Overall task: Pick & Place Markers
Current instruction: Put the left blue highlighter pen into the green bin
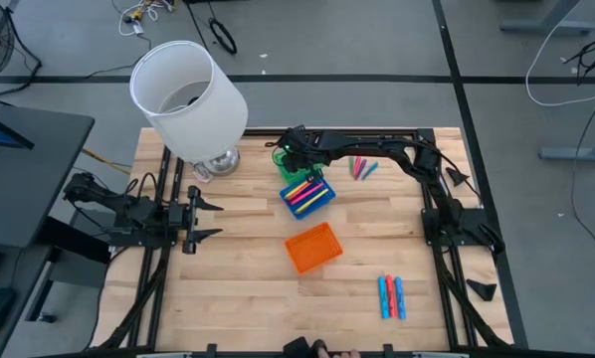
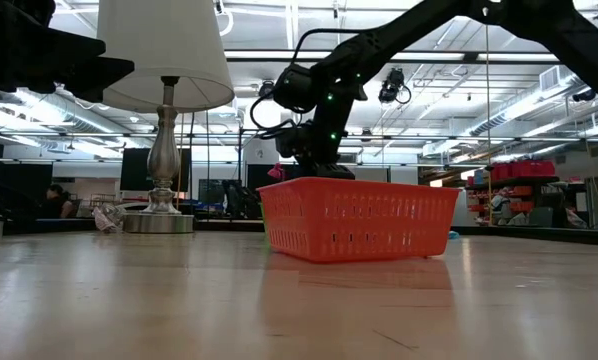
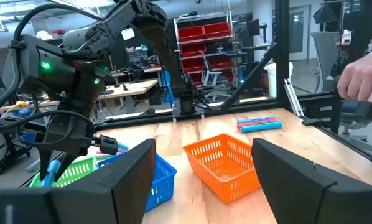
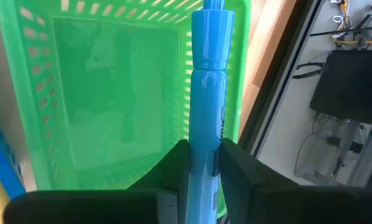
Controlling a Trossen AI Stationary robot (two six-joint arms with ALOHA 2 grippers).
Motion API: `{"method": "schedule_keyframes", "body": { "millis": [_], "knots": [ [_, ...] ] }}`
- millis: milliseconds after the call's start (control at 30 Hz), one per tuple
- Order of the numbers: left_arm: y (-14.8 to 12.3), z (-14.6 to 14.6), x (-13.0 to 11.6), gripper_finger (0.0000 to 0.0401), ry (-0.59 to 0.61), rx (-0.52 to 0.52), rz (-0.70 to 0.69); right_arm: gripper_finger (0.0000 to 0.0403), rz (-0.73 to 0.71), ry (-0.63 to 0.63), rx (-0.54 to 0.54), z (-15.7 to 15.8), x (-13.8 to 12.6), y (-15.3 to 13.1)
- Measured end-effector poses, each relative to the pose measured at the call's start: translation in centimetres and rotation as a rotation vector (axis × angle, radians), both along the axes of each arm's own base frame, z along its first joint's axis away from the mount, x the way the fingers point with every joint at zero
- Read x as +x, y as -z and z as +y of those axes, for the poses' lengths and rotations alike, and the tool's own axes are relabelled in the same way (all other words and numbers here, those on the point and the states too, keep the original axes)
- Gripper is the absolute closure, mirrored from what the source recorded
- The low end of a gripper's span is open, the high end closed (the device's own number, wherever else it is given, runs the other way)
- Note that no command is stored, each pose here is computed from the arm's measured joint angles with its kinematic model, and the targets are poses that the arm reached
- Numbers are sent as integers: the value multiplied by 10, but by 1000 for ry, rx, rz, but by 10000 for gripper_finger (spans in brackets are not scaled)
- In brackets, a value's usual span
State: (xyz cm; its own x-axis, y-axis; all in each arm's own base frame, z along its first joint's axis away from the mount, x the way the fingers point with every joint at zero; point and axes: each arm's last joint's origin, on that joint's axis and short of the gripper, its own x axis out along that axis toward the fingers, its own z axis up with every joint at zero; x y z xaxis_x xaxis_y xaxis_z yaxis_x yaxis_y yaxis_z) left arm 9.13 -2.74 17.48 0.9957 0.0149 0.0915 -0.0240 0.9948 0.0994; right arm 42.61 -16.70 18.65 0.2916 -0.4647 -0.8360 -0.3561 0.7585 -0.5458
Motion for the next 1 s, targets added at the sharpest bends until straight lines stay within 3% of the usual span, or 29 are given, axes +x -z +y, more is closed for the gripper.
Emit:
{"method": "schedule_keyframes", "body": {
  "millis": [533, 1000],
  "knots": [
    [0, 0, 0, 128, 0, 0, 0, 236, -5, 8, -6, 0, 0, 0],
    [0, 0, 0, 128, 0, 0, 0, 250, -140, 401, 189, 11, -17, -22]
  ]
}}
